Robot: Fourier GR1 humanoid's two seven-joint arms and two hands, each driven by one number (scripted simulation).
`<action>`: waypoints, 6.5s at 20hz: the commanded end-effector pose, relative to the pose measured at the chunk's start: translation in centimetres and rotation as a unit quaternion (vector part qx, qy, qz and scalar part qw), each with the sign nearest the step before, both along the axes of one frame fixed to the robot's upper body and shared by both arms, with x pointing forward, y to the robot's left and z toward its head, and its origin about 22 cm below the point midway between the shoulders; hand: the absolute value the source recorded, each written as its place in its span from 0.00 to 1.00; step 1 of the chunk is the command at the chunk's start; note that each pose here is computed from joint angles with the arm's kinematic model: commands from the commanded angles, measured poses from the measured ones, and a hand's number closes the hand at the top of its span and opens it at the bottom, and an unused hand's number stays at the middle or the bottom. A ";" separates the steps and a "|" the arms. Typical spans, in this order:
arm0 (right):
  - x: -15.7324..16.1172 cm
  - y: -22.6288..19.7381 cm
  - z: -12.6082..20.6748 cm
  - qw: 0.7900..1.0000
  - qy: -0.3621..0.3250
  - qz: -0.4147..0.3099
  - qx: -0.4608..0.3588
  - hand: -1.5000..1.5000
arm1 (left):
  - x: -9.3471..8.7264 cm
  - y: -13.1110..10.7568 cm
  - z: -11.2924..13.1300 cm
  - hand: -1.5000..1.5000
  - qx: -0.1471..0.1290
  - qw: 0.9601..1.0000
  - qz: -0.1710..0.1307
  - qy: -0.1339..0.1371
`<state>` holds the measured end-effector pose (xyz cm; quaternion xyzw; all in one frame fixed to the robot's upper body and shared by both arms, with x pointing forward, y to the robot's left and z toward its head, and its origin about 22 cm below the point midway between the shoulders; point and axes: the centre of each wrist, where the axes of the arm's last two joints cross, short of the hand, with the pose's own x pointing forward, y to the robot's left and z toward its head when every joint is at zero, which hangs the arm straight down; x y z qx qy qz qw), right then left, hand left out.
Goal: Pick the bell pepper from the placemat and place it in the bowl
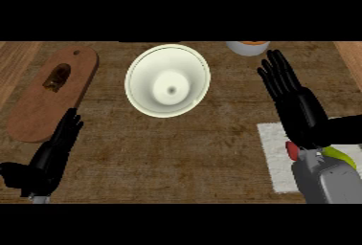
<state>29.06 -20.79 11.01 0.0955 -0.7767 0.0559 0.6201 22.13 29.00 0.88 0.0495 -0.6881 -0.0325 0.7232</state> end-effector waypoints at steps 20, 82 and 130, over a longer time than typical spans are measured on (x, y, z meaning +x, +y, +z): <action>-12.7 -9.1 -10.0 0.922 -0.200 -0.269 -0.196 0.00 | 6.2 -7.1 4.0 0.50 -0.001 0.999 -0.019 -0.042; -7.3 -11.9 -15.5 0.938 0.118 -0.194 -0.264 0.00 | 6.0 -9.4 1.9 0.50 -0.005 0.999 -0.029 -0.037; 2.1 20.2 -0.6 0.926 -0.132 -0.197 -0.293 1.00 | 6.7 -11.1 2.4 0.50 0.003 0.995 -0.100 -0.028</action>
